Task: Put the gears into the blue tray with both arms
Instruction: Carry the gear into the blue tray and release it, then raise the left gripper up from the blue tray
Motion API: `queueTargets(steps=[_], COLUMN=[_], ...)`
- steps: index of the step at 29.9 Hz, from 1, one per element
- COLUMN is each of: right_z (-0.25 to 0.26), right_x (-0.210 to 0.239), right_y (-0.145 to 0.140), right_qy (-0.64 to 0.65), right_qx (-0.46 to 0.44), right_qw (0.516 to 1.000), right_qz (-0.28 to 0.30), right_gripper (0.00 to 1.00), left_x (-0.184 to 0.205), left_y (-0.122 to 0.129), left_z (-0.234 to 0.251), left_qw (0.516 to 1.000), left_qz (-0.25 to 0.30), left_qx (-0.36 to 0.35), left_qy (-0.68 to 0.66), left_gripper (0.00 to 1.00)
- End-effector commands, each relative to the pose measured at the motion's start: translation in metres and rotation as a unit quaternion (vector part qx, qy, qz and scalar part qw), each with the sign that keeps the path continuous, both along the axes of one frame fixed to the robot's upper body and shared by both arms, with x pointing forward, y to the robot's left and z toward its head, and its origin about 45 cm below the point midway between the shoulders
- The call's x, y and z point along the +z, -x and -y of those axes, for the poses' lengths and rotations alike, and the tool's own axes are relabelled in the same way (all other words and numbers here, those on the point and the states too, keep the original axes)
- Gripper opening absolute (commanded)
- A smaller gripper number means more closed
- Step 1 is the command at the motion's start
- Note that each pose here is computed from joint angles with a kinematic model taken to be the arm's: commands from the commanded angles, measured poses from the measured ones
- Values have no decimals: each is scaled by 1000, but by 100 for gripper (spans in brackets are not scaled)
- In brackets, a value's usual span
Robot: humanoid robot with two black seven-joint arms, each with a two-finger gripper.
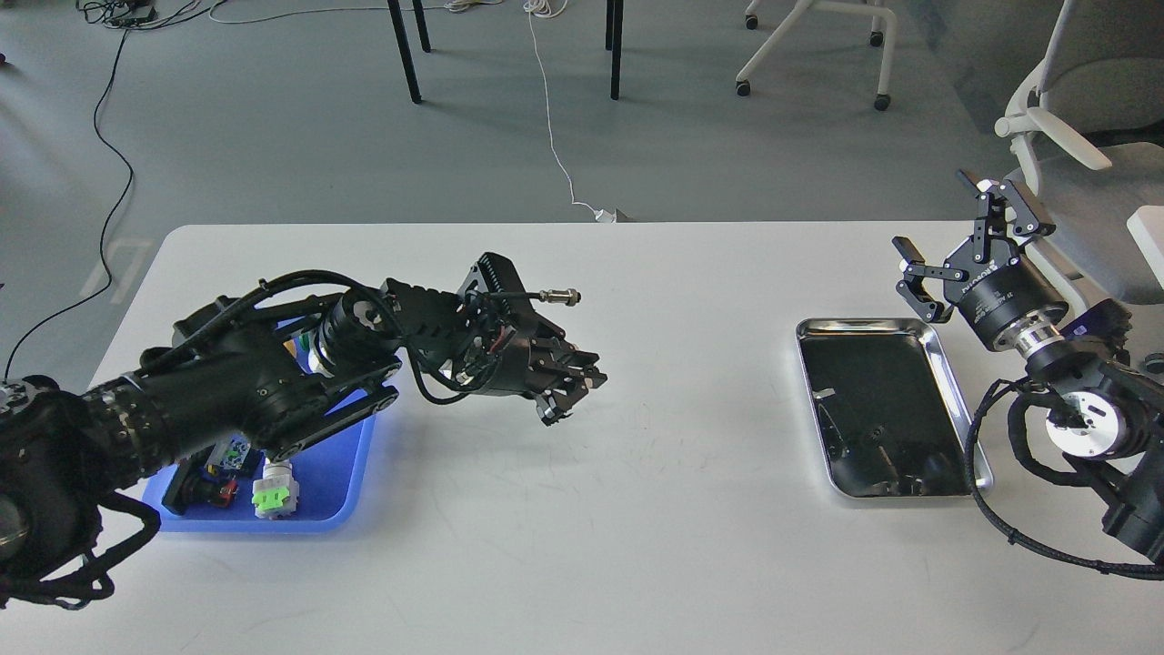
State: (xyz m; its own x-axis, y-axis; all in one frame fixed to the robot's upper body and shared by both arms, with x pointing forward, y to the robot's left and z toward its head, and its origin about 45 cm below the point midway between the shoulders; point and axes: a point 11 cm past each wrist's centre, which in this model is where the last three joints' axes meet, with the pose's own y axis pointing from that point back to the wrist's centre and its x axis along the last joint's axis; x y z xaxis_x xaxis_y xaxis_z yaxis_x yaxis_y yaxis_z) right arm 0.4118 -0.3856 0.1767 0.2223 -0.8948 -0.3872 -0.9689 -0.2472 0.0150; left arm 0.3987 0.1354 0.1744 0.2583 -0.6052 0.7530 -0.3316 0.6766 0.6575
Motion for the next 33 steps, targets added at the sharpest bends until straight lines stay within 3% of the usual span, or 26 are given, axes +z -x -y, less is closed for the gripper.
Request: queueTargets(steps=[1, 6, 15, 23, 33], right_z=[-1, -2, -5, -6, -5], right_x=[0, 0, 3, 3, 3], right_y=[0, 0, -3, -4, -3], right_qy=[-1, -1, -2, -2, -1], right_qx=[1, 2, 5, 7, 7], right_qw=[1000, 1000, 1000, 1000, 1000], right_qz=[0, 0, 4, 4, 4], right_gripper=[99, 99, 99, 99, 99], left_x=[21, 29, 8, -11, -23], left_y=[-13, -9, 31, 51, 58], left_z=[-43, -116, -230, -262, -282], left_qw=[999, 995, 979, 970, 962], left_qz=[24, 30, -13, -40, -53], left_qx=[26, 72, 161, 190, 215], left_qy=[-21, -59, -123, -144, -160], left_gripper=[12, 12, 13, 14, 17])
